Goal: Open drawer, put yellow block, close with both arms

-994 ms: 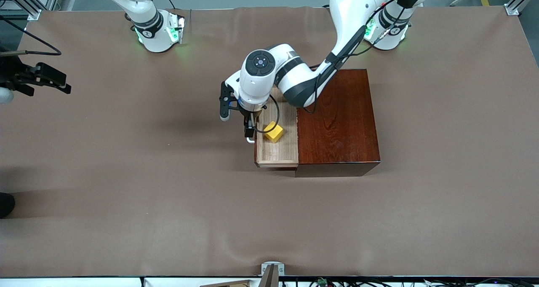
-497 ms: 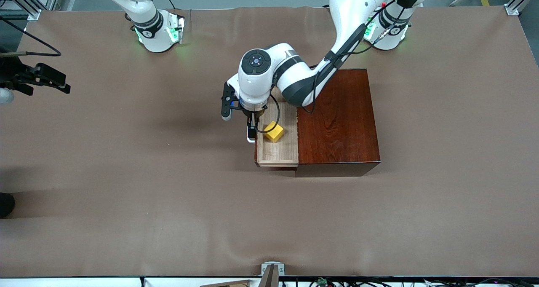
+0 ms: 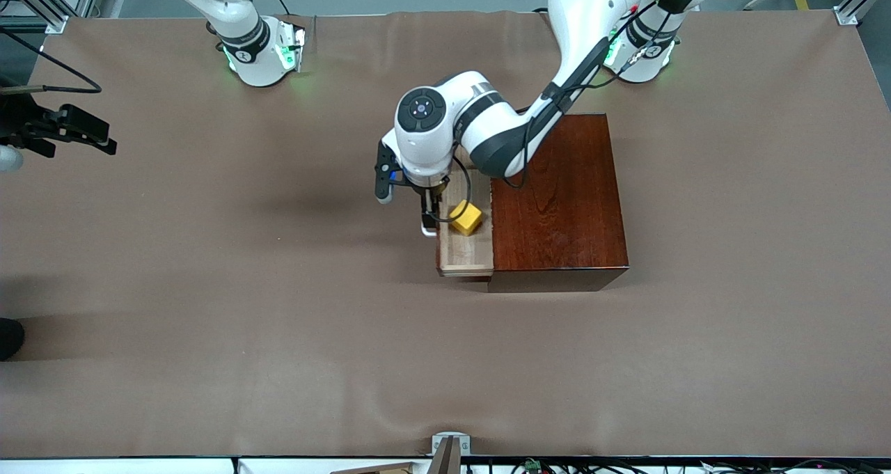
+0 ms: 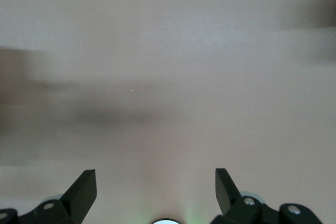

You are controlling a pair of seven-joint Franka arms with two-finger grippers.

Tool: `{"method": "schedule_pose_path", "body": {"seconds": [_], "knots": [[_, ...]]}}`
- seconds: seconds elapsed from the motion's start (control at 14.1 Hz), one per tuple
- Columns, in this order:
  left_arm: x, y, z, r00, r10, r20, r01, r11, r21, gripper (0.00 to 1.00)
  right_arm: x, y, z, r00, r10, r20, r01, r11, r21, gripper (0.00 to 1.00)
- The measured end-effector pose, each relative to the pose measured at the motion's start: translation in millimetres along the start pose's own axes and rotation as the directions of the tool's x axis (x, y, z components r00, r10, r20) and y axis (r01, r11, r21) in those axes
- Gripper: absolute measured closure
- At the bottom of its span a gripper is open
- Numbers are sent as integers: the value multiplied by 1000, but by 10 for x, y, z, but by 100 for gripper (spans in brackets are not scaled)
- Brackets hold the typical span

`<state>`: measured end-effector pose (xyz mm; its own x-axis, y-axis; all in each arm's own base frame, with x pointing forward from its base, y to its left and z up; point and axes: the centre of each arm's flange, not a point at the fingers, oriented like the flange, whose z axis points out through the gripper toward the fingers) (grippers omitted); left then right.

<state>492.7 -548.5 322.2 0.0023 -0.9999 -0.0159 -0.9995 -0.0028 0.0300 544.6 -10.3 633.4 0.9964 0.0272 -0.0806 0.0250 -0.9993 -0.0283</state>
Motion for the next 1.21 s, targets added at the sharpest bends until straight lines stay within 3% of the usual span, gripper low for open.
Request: {"method": "schedule_pose_path", "body": {"seconds": [0.35, 0.71, 1.06, 1.21], "knots": [[-123, -20, 8, 996, 7, 93, -5, 1000, -15, 0, -8, -3, 8, 1000, 1, 8, -1, 1000, 1, 0], [-448, -113, 76, 968, -14, 249, 27, 998, -49, 0, -7, 19, 34, 1000, 5, 20, -5, 1000, 1, 0], [-481, -141, 86, 966, -32, 258, 44, 998, -41, 0, 41, -24, 11, 1000, -3, -15, 3, 1000, -1, 0], [-400, -185, 40, 974, -109, 199, 108, 994, 18, 0, 48, -30, 17, 1000, -4, -16, 4, 1000, -1, 0]]}}
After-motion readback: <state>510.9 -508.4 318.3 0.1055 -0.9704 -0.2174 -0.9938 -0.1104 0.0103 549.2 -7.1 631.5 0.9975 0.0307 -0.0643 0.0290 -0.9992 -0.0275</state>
